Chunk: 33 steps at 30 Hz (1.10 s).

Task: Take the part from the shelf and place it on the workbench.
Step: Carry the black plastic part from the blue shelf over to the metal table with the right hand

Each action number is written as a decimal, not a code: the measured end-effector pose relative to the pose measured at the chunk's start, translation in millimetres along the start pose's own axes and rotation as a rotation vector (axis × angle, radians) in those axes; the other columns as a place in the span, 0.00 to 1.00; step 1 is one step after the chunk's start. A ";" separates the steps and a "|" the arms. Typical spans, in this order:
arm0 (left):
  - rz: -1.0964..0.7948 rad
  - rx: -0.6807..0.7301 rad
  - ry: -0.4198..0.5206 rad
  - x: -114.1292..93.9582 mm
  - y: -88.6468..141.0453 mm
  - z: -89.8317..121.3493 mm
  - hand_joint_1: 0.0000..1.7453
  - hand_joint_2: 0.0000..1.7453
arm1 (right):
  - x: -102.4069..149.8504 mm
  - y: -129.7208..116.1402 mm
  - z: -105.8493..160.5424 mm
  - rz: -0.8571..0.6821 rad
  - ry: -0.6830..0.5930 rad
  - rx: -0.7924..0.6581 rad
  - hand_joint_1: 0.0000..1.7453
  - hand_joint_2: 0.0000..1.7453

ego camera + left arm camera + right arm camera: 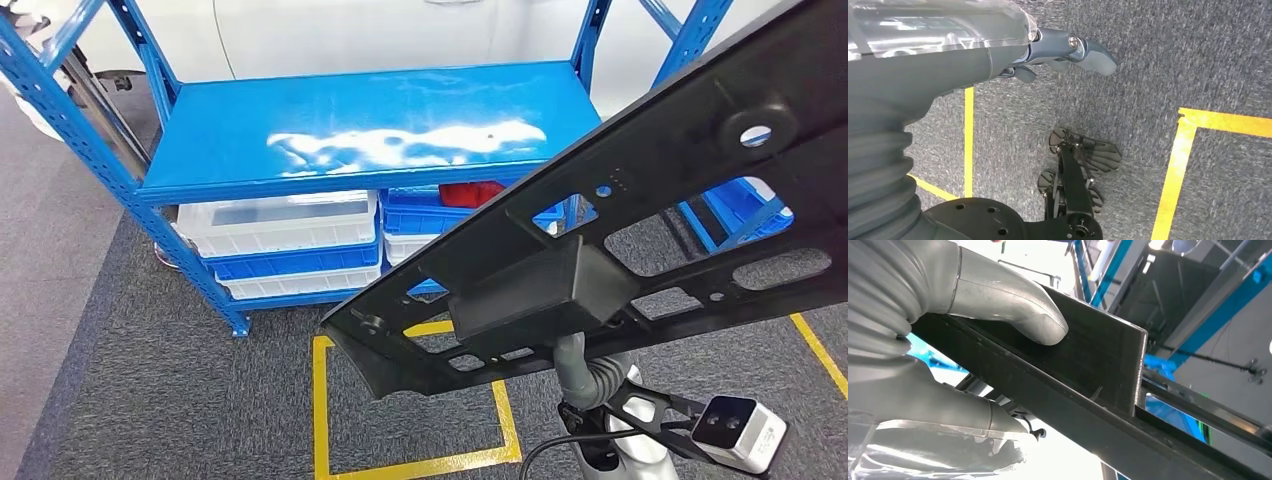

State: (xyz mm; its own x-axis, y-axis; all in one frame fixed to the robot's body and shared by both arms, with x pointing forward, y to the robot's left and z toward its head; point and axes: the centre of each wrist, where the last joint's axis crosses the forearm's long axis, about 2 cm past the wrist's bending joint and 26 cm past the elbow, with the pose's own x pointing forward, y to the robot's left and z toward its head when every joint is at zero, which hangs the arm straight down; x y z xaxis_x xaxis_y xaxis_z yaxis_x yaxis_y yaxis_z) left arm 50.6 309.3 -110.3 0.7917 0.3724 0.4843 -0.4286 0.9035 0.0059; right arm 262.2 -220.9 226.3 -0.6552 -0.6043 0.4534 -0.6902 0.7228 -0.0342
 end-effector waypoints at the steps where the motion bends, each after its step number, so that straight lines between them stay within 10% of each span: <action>1: -0.001 -0.002 -0.001 0.2 -0.2 -0.1 0.00 1.00 | 0.6 -0.3 0.1 0.009 0.001 -0.002 1.00 1.00; 24: -0.169 0.098 0.047 8.5 18.4 -3.4 0.00 1.00 | 54.7 -14.2 -98.6 0.170 -0.354 0.199 1.00 1.00; 33: -0.198 0.062 -0.004 15.3 21.4 -6.0 0.00 1.00 | 47.9 -12.9 -97.0 0.128 -0.342 0.163 1.00 1.00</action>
State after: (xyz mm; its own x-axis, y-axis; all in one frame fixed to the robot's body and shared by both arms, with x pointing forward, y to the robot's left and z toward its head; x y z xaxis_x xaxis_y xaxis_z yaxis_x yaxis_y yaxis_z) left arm 56.1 335.7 -107.9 0.8616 0.1879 0.4716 -0.2907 0.9442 0.1548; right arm 269.4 -226.7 334.8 -0.7848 -0.6091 0.1144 -0.6177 0.7536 -0.2246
